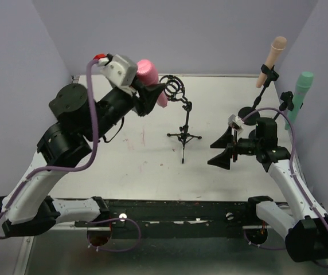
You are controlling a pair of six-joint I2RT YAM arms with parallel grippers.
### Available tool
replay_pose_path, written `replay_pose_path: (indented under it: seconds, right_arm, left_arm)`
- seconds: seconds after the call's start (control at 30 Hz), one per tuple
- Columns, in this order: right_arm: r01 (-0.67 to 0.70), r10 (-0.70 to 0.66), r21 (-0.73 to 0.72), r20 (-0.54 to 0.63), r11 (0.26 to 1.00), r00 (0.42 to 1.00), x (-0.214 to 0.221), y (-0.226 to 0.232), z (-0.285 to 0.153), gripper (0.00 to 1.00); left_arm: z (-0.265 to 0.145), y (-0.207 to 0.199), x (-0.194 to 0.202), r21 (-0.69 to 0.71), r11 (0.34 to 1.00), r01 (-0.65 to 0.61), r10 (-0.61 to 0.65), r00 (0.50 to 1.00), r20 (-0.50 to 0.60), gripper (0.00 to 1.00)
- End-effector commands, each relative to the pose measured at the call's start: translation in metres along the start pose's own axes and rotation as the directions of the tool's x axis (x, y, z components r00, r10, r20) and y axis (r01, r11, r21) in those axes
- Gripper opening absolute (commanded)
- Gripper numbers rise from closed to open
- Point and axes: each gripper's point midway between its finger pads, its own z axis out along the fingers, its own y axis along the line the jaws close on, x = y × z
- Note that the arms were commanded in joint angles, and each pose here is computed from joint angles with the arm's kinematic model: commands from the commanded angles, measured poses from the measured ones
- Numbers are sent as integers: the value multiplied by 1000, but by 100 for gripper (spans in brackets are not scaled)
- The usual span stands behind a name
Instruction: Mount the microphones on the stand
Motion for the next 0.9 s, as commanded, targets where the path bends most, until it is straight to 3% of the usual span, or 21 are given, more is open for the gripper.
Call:
replay_pose_path:
  seconds: [0.0, 0.2, 0.43, 0.87]
  right_arm:
    - [112, -113, 75, 5, 991, 994, -2, -13, -3, 100]
    - [133, -133, 86, 2, 987, 991, -2, -12, -5, 100]
    - [143, -144, 81, 5, 986, 990, -3, -9, -6, 100]
    - [155, -156, 84, 1, 984, 988, -3, -9, -6, 100]
  left_arm:
    - [34, 16, 34, -24, 972, -235, 223, 947, -230, 0]
    - [88, 17, 27, -11, 935, -353, 339, 906, -253, 0]
    - [121, 20, 26, -32, 904, -426, 409, 885, -224, 0]
    - [148, 22, 52, -7, 905, -426, 411, 879, -243, 0]
